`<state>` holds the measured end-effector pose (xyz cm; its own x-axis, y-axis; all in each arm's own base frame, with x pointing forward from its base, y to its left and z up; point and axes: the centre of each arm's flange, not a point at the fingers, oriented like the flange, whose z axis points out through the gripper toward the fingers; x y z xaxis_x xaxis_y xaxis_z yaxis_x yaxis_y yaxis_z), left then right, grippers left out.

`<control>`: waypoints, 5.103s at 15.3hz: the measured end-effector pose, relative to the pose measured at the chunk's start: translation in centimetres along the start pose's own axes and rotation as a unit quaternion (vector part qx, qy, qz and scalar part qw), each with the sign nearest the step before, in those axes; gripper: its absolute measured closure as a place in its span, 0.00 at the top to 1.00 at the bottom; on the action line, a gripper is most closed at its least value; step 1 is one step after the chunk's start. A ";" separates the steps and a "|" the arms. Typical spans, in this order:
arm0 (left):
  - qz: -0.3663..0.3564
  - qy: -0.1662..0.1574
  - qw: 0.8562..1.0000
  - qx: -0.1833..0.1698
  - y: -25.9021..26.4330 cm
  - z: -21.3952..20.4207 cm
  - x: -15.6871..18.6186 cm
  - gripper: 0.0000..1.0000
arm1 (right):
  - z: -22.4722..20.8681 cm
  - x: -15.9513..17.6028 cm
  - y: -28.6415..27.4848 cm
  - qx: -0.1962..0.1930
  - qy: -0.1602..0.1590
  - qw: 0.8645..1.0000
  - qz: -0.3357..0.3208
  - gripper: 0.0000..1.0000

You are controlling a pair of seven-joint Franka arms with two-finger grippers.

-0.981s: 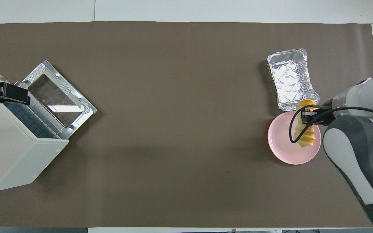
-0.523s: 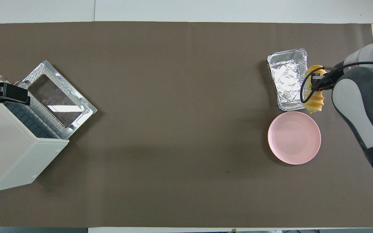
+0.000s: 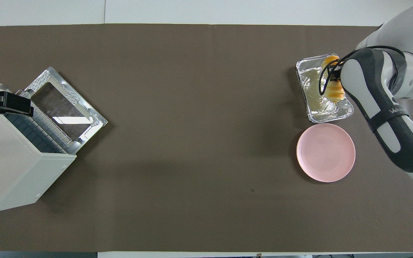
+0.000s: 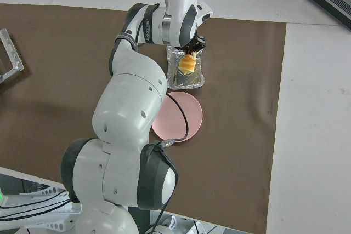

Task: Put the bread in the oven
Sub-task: 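Lift the bread with the right gripper and lower it into the foil tray, then open the right gripper and draw it back from the tray, then grasp the foil tray edge with the right gripper, then slide the foil tray with the right gripper toward the table center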

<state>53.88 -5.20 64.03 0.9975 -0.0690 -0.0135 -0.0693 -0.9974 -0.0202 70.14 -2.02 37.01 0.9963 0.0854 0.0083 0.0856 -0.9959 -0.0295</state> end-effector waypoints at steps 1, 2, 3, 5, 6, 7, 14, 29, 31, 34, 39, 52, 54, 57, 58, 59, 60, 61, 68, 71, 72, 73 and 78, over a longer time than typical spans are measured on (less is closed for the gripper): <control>0.000 0.000 1.000 0.000 0.0 0.0 0.0 1.00 | 0.0 0.1 -0.4 0.000 0.000 1.000 -0.009 0.10; 0.000 0.000 1.000 0.000 0.0 0.0 0.0 1.00 | 0.1 0.1 -0.9 0.000 0.000 1.000 -0.016 0.11; 0.000 0.000 1.000 0.000 0.0 0.0 0.0 1.00 | 0.1 0.2 -1.5 0.000 0.000 1.000 -0.022 0.12; 0.000 0.000 1.000 0.000 0.0 0.0 0.0 1.00 | 0.4 0.4 -2.8 0.000 0.002 1.000 -0.031 0.13; 0.000 0.000 1.000 0.000 0.0 0.0 0.0 1.00 | 0.8 0.4 -3.3 0.000 0.006 0.999 -0.034 0.13; 0.000 0.000 1.000 0.000 0.0 0.0 0.0 1.00 | 1.4 0.4 -3.5 -0.001 0.010 0.999 -0.036 0.15; 0.000 0.000 1.000 0.000 0.0 0.0 0.0 1.00 | 4.6 -0.7 -2.8 -0.002 0.004 1.000 -0.030 0.33; 0.000 0.000 1.000 0.000 0.0 0.0 0.0 1.00 | -6.7 -3.5 -1.8 -0.002 0.014 1.000 -0.006 1.00; 0.000 0.000 1.000 0.000 0.0 0.0 0.0 1.00 | -9.3 -4.6 -1.5 -0.001 0.011 1.000 -0.001 1.00; 0.000 0.000 1.000 0.000 0.0 0.0 0.0 1.00 | -11.2 -5.8 -0.3 0.000 0.008 1.000 0.010 1.00; 0.000 0.000 1.000 0.000 0.0 0.0 0.0 1.00 | -7.2 -6.4 4.6 -0.008 0.038 0.999 0.016 1.00; 0.000 0.000 1.000 0.000 0.0 0.0 0.0 1.00 | 3.4 -4.6 6.0 -0.017 0.052 0.998 -0.010 0.96; 0.000 0.000 1.000 0.000 0.0 0.0 0.0 1.00 | 4.1 -4.8 6.0 -0.019 0.057 0.998 -0.010 0.90; 0.000 0.000 1.000 0.000 0.0 0.0 0.0 1.00 | 6.3 -5.8 5.8 -0.020 0.061 0.998 -0.009 0.88; 0.000 0.000 1.000 0.000 0.0 0.0 0.0 1.00 | 6.9 -6.1 5.8 -0.020 0.060 0.998 -0.009 0.84; 0.000 0.000 1.000 0.000 0.0 0.0 0.0 1.00 | 7.2 -6.3 5.7 -0.020 0.058 0.998 -0.009 0.84; 0.000 0.000 1.000 0.000 0.0 0.0 0.0 1.00 | 7.3 -6.4 5.7 -0.019 0.056 0.998 -0.009 0.78; 0.000 0.000 1.000 0.000 0.0 0.0 0.0 1.00 | 7.4 -6.4 5.7 -0.019 0.056 0.998 -0.009 0.68; 0.000 0.000 1.000 0.000 0.0 0.0 0.0 1.00 | 6.7 -6.5 5.5 -0.017 0.056 0.998 -0.004 0.02; 0.000 0.000 1.000 0.000 0.0 0.0 0.0 1.00 | 6.0 -6.4 5.1 -0.015 0.058 0.998 -0.005 0.02; 0.000 0.000 1.000 0.000 0.0 0.0 0.0 1.00 | 5.7 -6.4 4.8 -0.012 0.057 0.998 -0.002 0.02; 0.000 0.000 1.000 0.000 0.0 0.0 0.0 1.00 | 5.0 -6.3 4.3 -0.009 0.056 0.998 0.002 0.02; 0.000 0.000 1.000 0.000 0.0 0.0 0.0 1.00 | -0.8 -4.5 -3.5 0.017 0.094 0.995 0.004 0.02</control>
<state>53.88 -5.20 64.03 0.9975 -0.0690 -0.0135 -0.0692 -0.9974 -0.0202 65.33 1.03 37.88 0.9787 0.0669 0.1943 0.0807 -0.9947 -0.0639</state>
